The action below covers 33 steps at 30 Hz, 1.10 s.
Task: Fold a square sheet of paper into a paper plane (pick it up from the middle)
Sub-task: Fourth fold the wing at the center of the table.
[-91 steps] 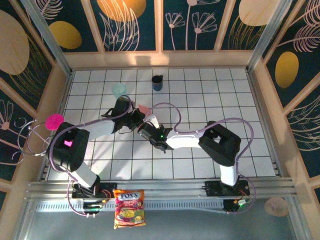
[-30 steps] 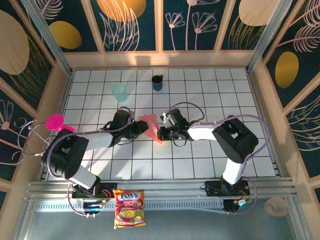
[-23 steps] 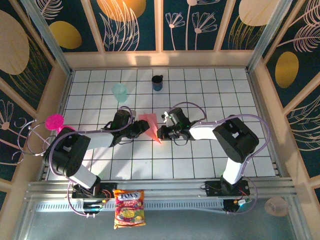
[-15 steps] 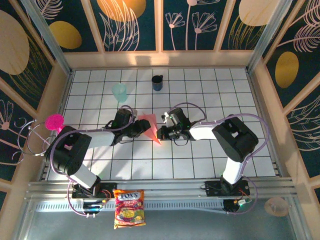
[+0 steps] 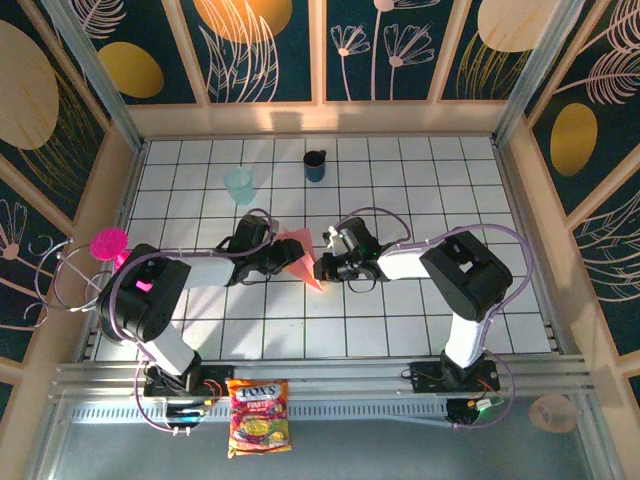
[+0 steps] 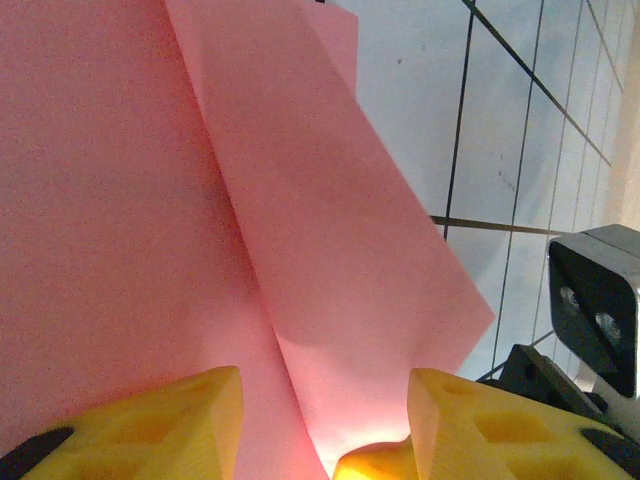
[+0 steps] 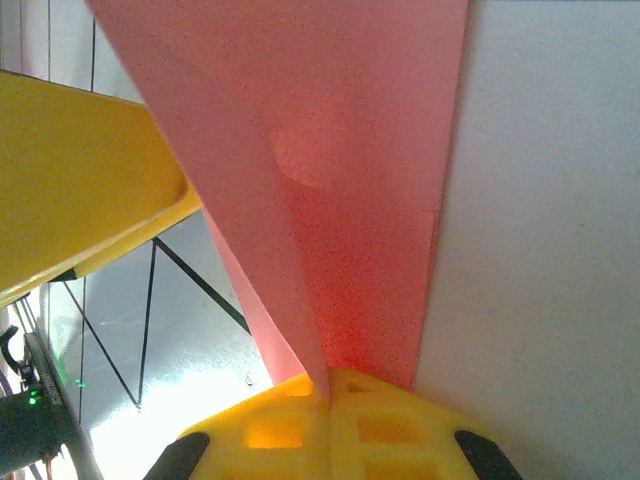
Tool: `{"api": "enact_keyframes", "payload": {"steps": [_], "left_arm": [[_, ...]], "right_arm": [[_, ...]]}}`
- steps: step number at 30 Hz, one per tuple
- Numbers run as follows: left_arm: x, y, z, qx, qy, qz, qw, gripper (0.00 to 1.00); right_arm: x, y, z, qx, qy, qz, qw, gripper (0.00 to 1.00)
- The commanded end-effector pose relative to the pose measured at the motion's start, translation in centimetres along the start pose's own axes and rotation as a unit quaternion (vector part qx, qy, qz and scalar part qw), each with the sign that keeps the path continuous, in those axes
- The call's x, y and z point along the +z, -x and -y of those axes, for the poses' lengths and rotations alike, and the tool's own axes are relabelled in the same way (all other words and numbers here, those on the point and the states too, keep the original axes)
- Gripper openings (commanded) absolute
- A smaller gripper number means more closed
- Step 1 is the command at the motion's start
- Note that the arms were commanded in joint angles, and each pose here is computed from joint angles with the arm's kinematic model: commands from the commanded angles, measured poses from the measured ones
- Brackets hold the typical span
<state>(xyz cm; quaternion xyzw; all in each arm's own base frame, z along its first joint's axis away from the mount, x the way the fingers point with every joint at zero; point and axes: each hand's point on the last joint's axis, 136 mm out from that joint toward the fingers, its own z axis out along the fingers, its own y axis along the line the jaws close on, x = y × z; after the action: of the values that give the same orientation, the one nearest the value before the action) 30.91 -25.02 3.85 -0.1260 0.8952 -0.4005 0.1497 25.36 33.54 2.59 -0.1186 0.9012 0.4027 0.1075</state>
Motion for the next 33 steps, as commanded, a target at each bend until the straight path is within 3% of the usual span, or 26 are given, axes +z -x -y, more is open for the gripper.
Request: {"api": "enact_keyframes", "payload": {"steps": [1,14,24,33], "left_arm": [[0.7,-0.4,-1.0,0.004,0.031,-0.013,0.999,0.48],[1.3,-1.0,-5.6,-0.013,0.141,-0.023,0.99,0.45],[1.0,-1.7,-8.9,-0.008,0.223,-0.033,0.974,0.45],[0.9,-2.5,-11.6,0.005,0.289,-0.045,0.956,0.46]], "right_arm": [[0.3,-0.4,0.7,0.012,0.003,-0.006,1.0,0.03],[0.3,-0.4,1.0,0.019,-0.001,-0.008,1.0,0.04],[-3.0,1.0,-1.2,0.01,0.011,0.047,0.999,0.27],[-3.3,1.2,-0.2,0.027,-0.013,0.069,0.997,0.3]]}}
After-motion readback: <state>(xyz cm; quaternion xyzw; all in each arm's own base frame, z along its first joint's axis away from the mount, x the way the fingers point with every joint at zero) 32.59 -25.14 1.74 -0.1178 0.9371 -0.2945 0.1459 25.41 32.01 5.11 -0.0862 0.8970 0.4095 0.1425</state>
